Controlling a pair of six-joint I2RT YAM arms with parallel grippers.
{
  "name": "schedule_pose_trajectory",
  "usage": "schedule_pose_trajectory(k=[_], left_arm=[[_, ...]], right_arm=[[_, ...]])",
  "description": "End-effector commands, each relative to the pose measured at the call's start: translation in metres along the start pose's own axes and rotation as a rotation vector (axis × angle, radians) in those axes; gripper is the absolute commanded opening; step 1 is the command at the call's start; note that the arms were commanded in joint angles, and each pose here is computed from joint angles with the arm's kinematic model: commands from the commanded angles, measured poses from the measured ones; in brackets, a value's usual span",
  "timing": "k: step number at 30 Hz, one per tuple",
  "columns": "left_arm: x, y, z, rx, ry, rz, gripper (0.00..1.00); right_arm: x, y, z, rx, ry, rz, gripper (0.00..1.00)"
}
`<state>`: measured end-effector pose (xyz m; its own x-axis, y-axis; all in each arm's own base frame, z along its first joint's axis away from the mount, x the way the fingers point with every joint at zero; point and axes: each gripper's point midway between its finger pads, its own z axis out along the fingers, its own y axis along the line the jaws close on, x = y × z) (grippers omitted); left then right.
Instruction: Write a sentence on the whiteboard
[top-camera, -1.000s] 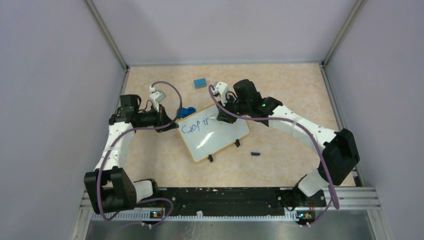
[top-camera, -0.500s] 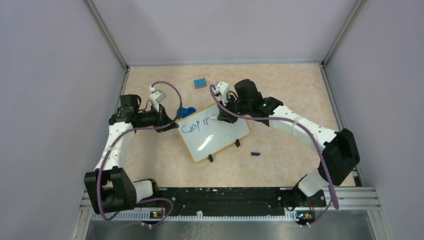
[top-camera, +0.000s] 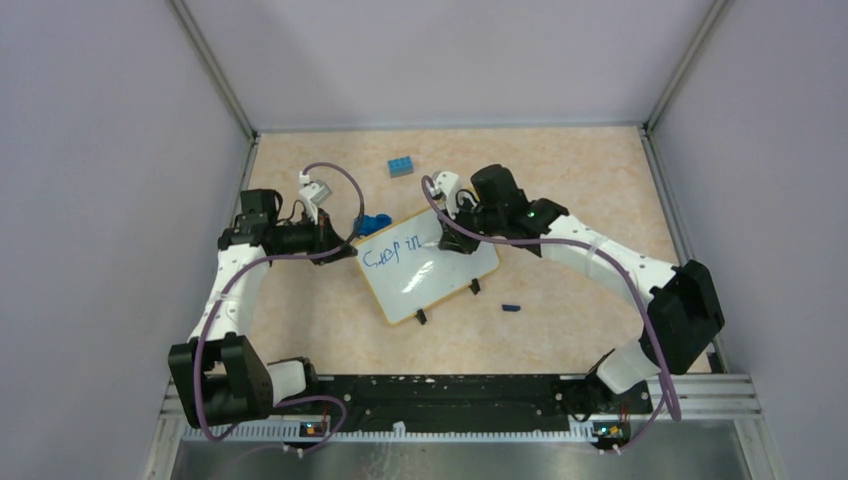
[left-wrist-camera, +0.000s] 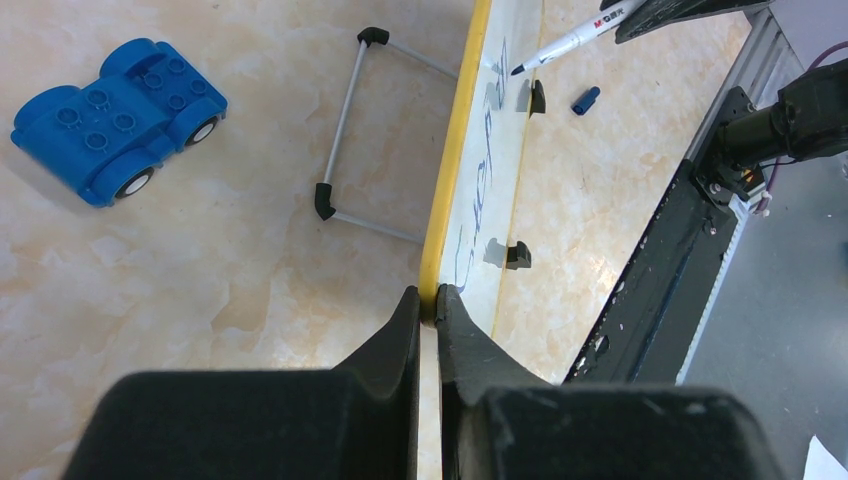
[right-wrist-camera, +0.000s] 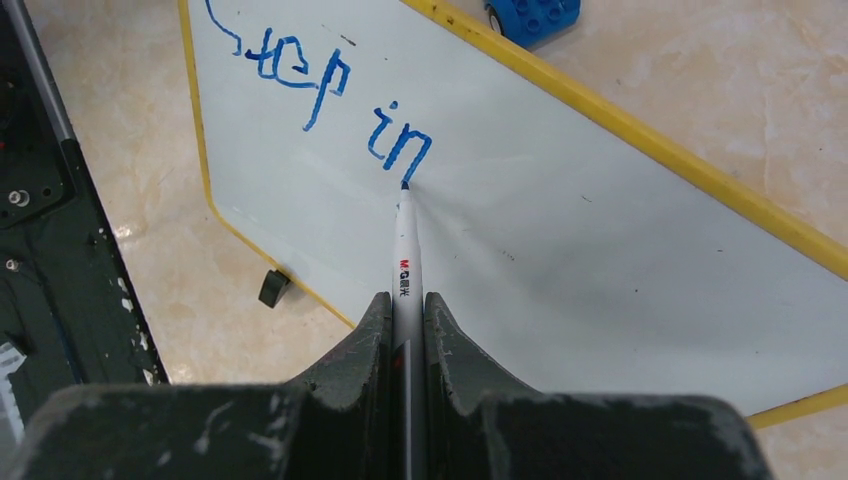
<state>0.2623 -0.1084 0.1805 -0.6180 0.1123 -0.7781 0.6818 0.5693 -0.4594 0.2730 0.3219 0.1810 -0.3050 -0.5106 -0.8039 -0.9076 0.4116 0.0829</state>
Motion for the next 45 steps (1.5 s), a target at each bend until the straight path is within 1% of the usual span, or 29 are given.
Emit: schedule_pose_trajectory(k=[1,5,13,20,45], left_arm=[[0.009,-0.001,0.002,-0.004,0.021,0.009,0.00],[0.008,-0.001,0.002,-0.003,0.022,0.009,0.00],[0.008,-0.003,0.002,0.007,0.018,0.014,0.00],[0.008,-0.002,0.003,0.005,0.021,0.012,0.00],[0.009,-0.003,0.002,0.002,0.022,0.018,0.00]], right_arm=[[-0.044,-0.002,-0.028,0.026,-0.131,-0.051,0.00],[-0.051,-0.010,-0.036,0.045,-0.152,-0.046,0.00],[-0.048,-0.016,-0.030,0.063,-0.141,-0.048,0.00],[-0.048,-0.012,-0.026,0.027,-0.133,-0.049,0.00],[-0.041,-0.004,-0.018,-0.004,-0.118,-0.044,0.00]])
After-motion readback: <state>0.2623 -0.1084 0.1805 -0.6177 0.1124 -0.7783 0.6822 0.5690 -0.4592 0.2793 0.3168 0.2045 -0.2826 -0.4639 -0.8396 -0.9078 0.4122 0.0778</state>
